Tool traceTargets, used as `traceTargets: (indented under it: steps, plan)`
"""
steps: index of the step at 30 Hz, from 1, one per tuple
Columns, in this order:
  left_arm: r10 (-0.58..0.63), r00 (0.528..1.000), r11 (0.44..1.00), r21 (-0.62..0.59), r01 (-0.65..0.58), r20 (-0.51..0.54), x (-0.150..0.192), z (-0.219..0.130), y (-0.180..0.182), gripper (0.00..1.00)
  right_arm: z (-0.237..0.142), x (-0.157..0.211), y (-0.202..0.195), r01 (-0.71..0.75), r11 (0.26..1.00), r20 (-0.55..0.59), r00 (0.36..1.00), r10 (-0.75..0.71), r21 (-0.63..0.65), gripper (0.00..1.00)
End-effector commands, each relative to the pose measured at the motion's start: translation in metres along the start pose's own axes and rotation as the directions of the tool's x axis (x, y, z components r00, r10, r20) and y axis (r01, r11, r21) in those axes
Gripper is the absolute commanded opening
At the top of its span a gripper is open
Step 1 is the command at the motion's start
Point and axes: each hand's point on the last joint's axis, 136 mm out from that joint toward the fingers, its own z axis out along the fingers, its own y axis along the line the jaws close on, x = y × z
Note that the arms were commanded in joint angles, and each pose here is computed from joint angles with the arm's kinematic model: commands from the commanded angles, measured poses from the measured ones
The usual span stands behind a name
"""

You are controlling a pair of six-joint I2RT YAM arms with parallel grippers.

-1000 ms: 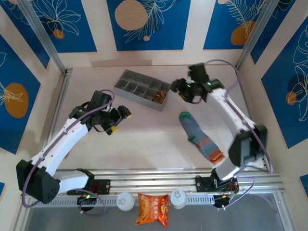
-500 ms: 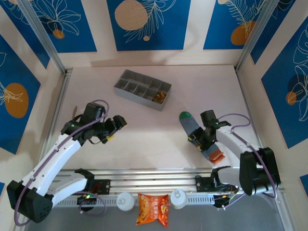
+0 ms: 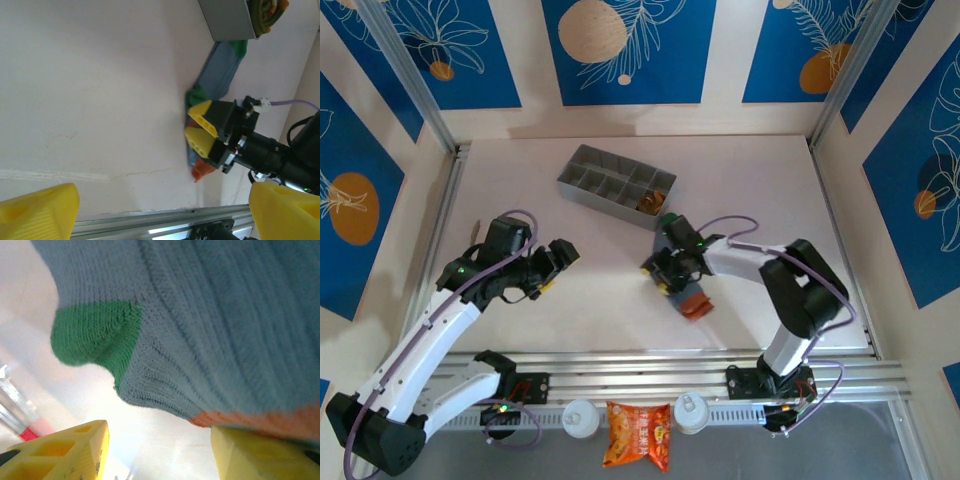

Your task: Roll the socks

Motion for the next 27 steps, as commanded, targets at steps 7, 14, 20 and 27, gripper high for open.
traceTargets:
  steps: [7,14,20,27]
  plan:
    - [-0.028,0.999,0.999,-0.019,0.028,0.026,-0.005,0.000,0.005,0.87,0.058,0.055,0.020,-0.192,0.976,-0.127,0.971,0.204,0.101,0.59]
    - [-0.038,0.999,0.999,-0.019,0.038,0.016,-0.006,0.006,0.005,0.87,0.030,0.058,0.061,-0.121,0.992,-0.173,0.977,0.126,0.040,0.61]
    - [-0.052,0.998,0.999,-0.007,0.052,-0.018,-0.004,0.018,0.002,0.85,-0.036,0.029,0.094,0.086,0.996,-0.003,0.996,-0.086,-0.009,0.61]
    - [-0.059,0.989,0.998,-0.004,0.059,-0.135,0.022,0.068,-0.002,0.73,-0.032,-0.023,0.144,0.295,0.953,0.097,0.953,-0.287,-0.073,0.53]
